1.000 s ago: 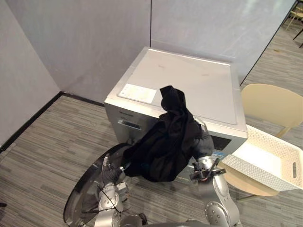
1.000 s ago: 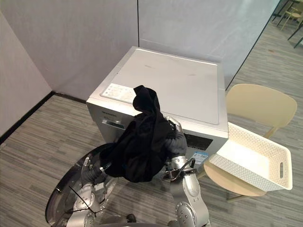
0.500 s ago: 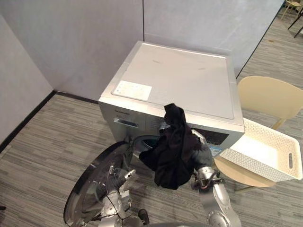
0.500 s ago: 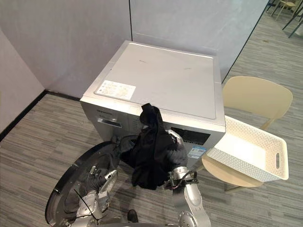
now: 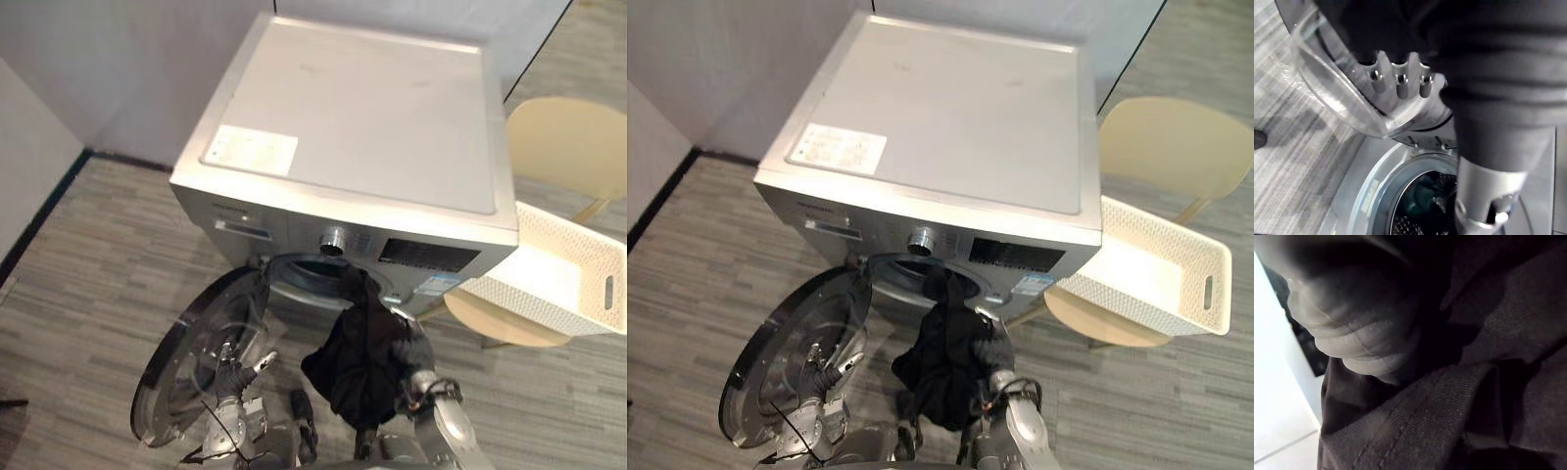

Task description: Pick up the laundry basket with both hands and put the clothes into the washing machine.

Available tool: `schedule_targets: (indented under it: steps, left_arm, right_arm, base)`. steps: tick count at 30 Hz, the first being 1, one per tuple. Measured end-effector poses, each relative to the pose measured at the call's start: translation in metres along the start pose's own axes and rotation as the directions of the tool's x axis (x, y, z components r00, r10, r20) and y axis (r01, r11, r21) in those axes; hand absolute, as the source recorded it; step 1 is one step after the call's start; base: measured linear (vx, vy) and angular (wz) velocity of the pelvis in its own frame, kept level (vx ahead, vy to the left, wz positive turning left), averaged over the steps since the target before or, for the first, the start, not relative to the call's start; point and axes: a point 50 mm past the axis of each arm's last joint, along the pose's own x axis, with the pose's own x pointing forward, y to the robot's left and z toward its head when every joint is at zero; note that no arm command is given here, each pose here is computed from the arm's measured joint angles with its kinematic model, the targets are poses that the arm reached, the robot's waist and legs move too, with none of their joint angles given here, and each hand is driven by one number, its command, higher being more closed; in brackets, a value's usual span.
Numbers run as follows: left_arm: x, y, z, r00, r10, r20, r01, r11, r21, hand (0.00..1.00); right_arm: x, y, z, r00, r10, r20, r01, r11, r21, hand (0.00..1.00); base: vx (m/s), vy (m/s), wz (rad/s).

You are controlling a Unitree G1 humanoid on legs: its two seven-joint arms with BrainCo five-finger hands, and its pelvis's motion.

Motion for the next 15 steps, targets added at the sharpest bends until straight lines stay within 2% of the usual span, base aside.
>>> schedule_targets:
  steps: [7,12,15]
  left_arm:
    - [0.001,-0.003,0.028,0.993,0.003,0.118,0.011,0.993,-0.115,0.0]
    - [-0.001,-0.006,0.045,0.982,0.001,0.187,0.033,0.983,-0.18,0.0]
    - [-0.001,-0.008,0.048,0.98,-0.003,0.2,0.046,0.976,-0.212,0.0]
  right_arm:
    - [0.086,0.002,0.068,0.968,-0.106,0.227,0.123,0.991,-0.059,1.0]
    - [0.117,0.011,0.108,0.941,-0.131,0.313,0.148,0.988,-0.031,1.0]
    - [0.117,0.018,0.127,0.914,-0.087,0.397,0.1,0.995,-0.011,1.0]
  base:
    - [-0.06,-0.012,0.11]
    - [-0.07,-0.013,0.06]
    - [-0.1,0.004,0.12]
